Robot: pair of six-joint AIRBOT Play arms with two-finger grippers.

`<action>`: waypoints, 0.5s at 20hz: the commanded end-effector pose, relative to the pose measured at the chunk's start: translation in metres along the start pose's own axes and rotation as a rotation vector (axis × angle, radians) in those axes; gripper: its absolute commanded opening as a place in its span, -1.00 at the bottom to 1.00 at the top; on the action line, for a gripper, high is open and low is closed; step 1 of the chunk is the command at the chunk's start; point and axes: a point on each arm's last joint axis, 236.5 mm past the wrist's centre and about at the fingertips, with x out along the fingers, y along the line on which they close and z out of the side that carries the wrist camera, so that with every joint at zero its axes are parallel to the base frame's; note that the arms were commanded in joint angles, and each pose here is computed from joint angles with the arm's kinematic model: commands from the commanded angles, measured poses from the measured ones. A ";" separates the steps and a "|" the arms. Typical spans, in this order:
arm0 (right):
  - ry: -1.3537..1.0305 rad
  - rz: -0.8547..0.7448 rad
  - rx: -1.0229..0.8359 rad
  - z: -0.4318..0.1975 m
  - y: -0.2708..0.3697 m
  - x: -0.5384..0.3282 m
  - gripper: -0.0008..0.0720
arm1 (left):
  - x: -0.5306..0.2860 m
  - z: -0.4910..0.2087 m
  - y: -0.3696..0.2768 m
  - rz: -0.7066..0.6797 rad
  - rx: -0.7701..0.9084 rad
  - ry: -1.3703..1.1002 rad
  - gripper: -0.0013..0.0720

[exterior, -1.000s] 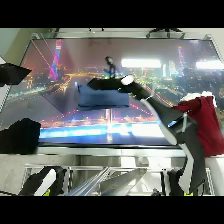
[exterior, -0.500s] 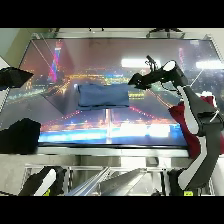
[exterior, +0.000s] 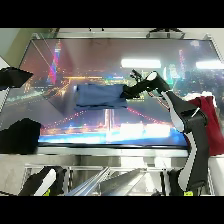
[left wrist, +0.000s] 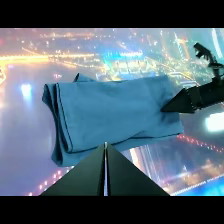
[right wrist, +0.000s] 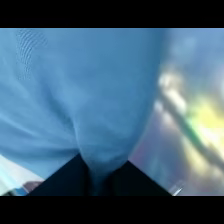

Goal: Fold the shirts.

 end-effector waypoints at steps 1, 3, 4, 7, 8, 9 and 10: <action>-0.079 0.128 -0.060 0.021 0.053 -0.012 -0.91 | 0.000 -0.002 -0.001 -0.002 0.000 0.009 -0.93; -0.159 0.137 -0.121 0.039 0.080 -0.046 -0.92 | 0.000 -0.004 -0.001 -0.004 -0.001 0.016 -0.93; -0.223 0.128 -0.139 0.052 0.091 -0.071 -0.92 | 0.000 -0.004 -0.001 -0.005 -0.001 0.018 -0.93; -0.456 0.033 -0.095 0.089 0.097 -0.173 -0.92 | 0.000 -0.004 -0.001 -0.005 -0.001 0.018 -0.93; -0.519 -0.019 -0.056 0.093 0.090 -0.210 -0.92 | 0.000 -0.004 -0.001 -0.004 -0.001 0.018 -0.93; -0.570 -0.072 -0.007 0.093 0.080 -0.243 -0.92 | 0.000 -0.004 -0.001 -0.004 -0.001 0.018 -0.93; -0.613 -0.123 0.049 0.089 0.067 -0.277 -0.92 | 0.000 -0.005 -0.001 -0.005 -0.002 0.020 -0.93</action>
